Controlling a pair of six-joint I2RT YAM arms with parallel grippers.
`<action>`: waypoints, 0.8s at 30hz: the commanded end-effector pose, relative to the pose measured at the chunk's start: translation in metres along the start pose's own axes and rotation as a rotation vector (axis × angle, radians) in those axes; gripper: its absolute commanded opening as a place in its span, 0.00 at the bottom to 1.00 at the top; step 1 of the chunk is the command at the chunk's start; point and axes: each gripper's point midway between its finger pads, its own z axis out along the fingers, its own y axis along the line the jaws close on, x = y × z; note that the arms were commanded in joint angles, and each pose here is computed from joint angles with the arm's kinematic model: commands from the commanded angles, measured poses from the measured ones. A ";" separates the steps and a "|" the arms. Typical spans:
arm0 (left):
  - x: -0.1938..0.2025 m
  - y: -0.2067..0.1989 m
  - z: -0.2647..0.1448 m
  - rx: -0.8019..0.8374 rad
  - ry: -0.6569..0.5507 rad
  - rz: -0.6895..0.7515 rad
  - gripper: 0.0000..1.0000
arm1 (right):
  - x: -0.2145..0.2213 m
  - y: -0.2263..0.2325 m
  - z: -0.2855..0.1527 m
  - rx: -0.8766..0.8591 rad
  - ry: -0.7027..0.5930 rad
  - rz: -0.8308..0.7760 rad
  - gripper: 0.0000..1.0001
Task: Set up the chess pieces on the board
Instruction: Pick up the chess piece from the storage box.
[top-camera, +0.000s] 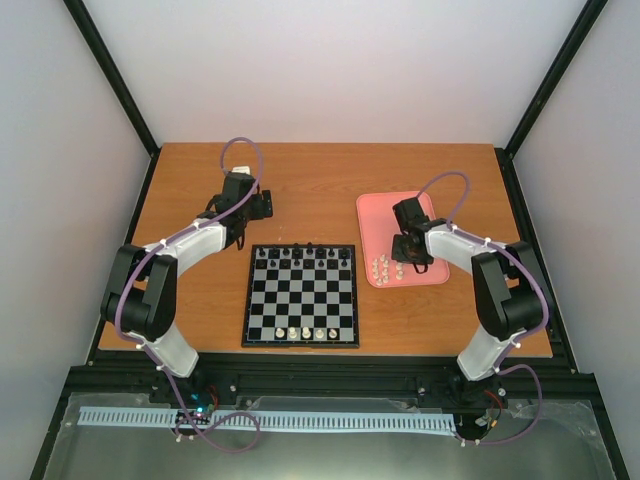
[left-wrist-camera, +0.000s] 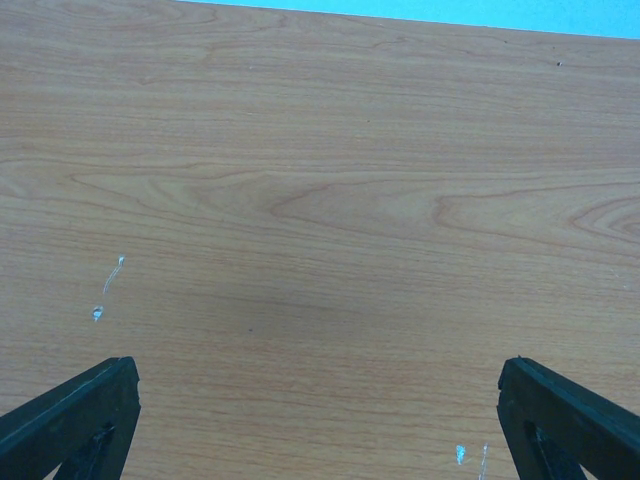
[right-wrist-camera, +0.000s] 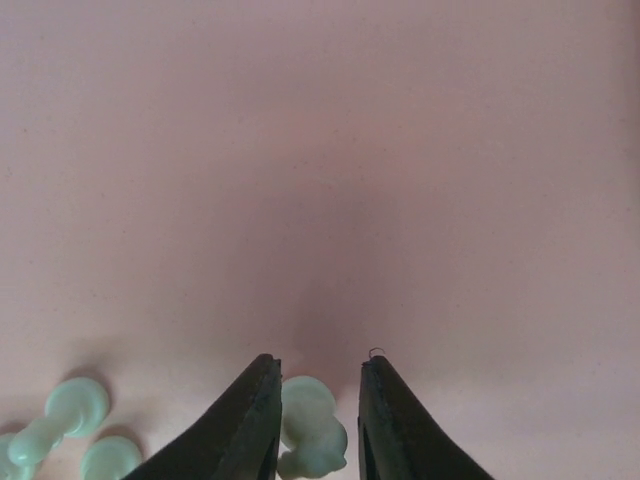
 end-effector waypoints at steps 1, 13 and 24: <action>-0.006 -0.001 0.002 -0.010 -0.008 0.022 1.00 | -0.003 -0.001 0.007 0.001 0.001 0.006 0.25; -0.008 0.000 0.001 -0.018 -0.013 0.023 1.00 | -0.014 0.001 -0.005 -0.008 -0.031 0.003 0.09; -0.009 0.001 0.000 -0.024 -0.012 0.020 1.00 | -0.032 0.002 -0.055 -0.052 -0.117 0.001 0.07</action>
